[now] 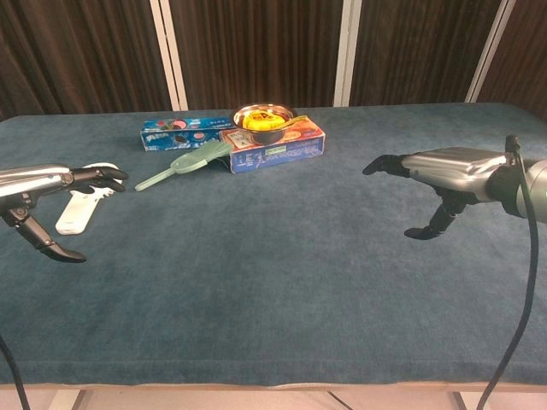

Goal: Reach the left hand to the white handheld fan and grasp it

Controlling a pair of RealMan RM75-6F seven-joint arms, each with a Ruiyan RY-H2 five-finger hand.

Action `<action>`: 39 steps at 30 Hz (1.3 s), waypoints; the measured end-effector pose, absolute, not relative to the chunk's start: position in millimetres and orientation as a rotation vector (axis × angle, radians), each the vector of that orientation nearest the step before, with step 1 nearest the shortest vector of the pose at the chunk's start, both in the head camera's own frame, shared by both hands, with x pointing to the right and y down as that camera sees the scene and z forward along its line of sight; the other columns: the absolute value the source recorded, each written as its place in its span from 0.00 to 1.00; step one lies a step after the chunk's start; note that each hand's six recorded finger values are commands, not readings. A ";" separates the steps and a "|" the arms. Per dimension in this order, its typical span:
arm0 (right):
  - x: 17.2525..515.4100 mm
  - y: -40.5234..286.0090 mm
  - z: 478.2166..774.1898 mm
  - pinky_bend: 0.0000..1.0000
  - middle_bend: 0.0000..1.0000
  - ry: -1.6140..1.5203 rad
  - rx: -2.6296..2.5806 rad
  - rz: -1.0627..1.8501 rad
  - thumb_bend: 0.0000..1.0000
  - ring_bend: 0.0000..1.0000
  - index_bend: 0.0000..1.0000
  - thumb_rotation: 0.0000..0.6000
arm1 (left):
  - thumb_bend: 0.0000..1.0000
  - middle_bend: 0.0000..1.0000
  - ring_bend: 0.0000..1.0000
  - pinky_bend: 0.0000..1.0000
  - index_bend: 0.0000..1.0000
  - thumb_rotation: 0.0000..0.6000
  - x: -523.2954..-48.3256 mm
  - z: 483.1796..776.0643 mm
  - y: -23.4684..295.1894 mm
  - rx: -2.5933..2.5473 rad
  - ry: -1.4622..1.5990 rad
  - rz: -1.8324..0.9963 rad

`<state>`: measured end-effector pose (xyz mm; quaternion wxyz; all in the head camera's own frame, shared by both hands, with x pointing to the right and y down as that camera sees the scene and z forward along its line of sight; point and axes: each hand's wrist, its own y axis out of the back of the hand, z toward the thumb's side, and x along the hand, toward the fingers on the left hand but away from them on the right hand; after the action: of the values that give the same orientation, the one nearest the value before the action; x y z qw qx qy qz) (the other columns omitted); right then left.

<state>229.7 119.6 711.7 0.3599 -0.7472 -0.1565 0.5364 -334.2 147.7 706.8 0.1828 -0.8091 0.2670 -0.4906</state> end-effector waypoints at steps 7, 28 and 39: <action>230.5 123.4 705.1 0.00 0.00 -0.408 -1.920 1.359 0.23 0.00 0.00 1.00 | 0.10 0.10 0.03 0.09 0.00 1.00 -337.9 701.3 146.4 -2.256 0.765 -1.378; 405.2 184.2 582.7 0.00 0.00 -0.894 -1.658 1.393 0.23 0.00 0.00 1.00 | 0.50 0.06 0.00 0.05 0.38 0.86 -403.3 666.5 129.4 -1.642 0.852 -1.459; 402.2 186.6 598.7 0.00 0.00 -0.815 -1.680 1.443 0.23 0.00 0.00 1.00 | 0.53 0.05 0.00 0.05 0.38 0.53 -388.4 703.5 103.9 -1.651 0.888 -1.518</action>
<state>402.2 186.6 598.7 0.3811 -0.6581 -0.3192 0.5655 -388.4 103.9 703.5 0.3566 -0.6396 0.3440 -0.5877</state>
